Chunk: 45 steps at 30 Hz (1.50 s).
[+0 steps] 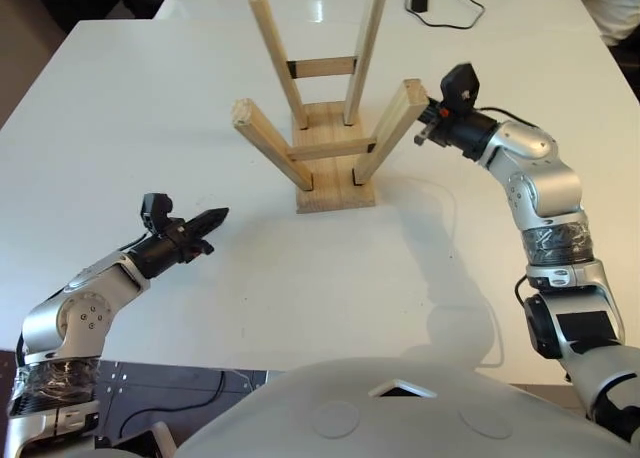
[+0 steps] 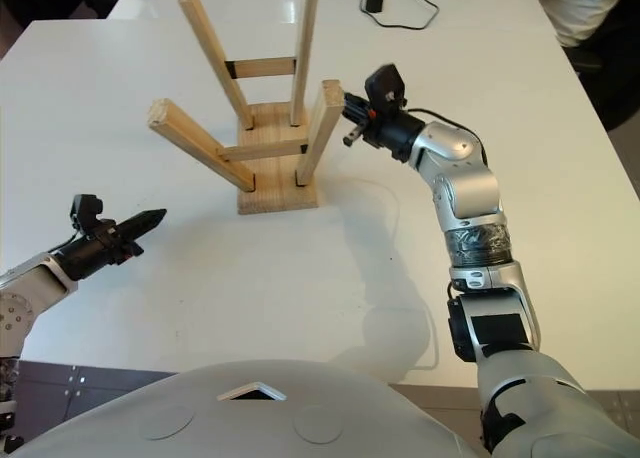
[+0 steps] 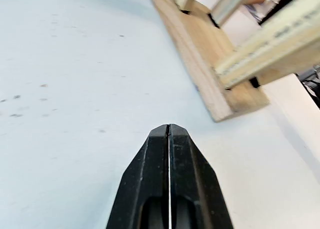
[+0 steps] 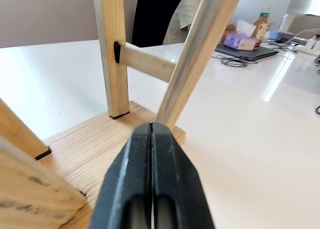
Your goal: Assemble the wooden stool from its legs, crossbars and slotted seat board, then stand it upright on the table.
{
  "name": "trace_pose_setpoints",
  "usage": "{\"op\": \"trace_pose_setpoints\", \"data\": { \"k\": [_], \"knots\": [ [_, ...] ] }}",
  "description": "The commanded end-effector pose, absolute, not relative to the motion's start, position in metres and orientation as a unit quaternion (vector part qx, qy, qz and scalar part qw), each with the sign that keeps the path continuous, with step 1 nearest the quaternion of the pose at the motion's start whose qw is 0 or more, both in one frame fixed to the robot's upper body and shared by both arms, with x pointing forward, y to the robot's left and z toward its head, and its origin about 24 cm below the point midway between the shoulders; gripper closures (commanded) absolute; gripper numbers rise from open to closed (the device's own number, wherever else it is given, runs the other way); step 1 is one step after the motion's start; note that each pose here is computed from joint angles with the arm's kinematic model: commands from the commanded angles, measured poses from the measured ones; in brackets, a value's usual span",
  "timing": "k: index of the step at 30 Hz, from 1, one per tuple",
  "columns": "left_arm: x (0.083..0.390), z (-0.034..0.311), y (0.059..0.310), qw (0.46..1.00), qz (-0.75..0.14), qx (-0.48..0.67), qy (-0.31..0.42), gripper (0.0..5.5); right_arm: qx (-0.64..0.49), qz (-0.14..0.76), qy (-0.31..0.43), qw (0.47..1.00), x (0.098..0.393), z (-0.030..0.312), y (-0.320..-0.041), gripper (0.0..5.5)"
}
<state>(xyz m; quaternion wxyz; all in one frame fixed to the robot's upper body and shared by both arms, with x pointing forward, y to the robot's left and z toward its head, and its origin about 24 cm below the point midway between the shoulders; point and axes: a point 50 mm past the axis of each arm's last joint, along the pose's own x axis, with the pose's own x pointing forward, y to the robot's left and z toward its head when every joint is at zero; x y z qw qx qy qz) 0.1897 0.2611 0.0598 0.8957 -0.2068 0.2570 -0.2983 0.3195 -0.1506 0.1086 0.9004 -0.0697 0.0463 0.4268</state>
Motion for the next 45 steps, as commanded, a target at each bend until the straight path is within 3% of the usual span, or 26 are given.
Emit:
{"op": "trace_pose_setpoints", "data": {
  "k": [1, 4, 8, 11, 15, 17, 19, 23, 26, 30, 37, 41, 45],
  "knots": [
    [0.193, 0.051, 0.224, 0.861, -0.377, -0.172, 0.293, 5.48, -0.065, 0.547, 0.02, 0.834, 0.308, 0.113, -0.123, 5.5],
    [0.2, 0.038, 0.207, 0.85, -0.396, -0.153, 0.312, 5.48, -0.061, 0.613, 0.025, 0.787, 0.287, 0.109, -0.112, 5.5],
    [0.213, 0.025, 0.216, 0.876, -0.339, -0.137, 0.314, 5.48, -0.018, 0.632, 0.021, 0.774, 0.251, 0.101, -0.087, 5.5],
    [0.214, 0.021, 0.228, 0.889, -0.308, -0.133, 0.311, 5.48, -0.012, 0.586, 0.03, 0.81, 0.238, 0.089, -0.068, 5.5],
    [0.213, 0.013, 0.26, 0.91, -0.239, -0.129, 0.314, 5.48, -0.006, 0.508, 0.07, 0.858, 0.23, 0.068, -0.092, 5.5],
    [0.21, 0.009, 0.274, 0.914, -0.214, -0.128, 0.319, 5.48, -0.028, 0.458, 0.074, 0.885, 0.245, 0.067, -0.11, 5.5],
    [0.209, 0.005, 0.28, 0.917, -0.198, -0.128, 0.322, 5.48, -0.066, 0.384, 0.074, 0.918, 0.279, 0.071, -0.132, 5.5],
    [0.214, 0.005, 0.259, 0.915, -0.224, -0.15, 0.3, 5.48, -0.118, 0.253, 0.044, 0.959, 0.348, 0.102, -0.167, 5.5],
    [0.209, 0.004, 0.244, 0.912, -0.239, -0.165, 0.288, 5.48, -0.139, 0.231, -0.005, 0.963, 0.384, 0.145, -0.172, 5.5],
    [0.188, -0.001, 0.236, 0.898, -0.267, -0.162, 0.309, 5.48, -0.117, 0.326, -0.025, 0.938, 0.404, 0.179, -0.152, 5.5],
    [0.19, -0.005, 0.234, 0.888, -0.295, -0.117, 0.333, 5.48, -0.088, 0.483, -0.021, 0.871, 0.399, 0.18, -0.128, 5.5],
    [0.212, -0.002, 0.233, 0.895, -0.295, -0.097, 0.32, 5.48, -0.098, 0.565, -0.026, 0.819, 0.381, 0.172, -0.139, 5.5],
    [0.225, -0.001, 0.232, 0.896, -0.305, -0.091, 0.311, 5.48, -0.079, 0.633, -0.029, 0.77, 0.34, 0.152, -0.137, 5.5]
  ]
}}
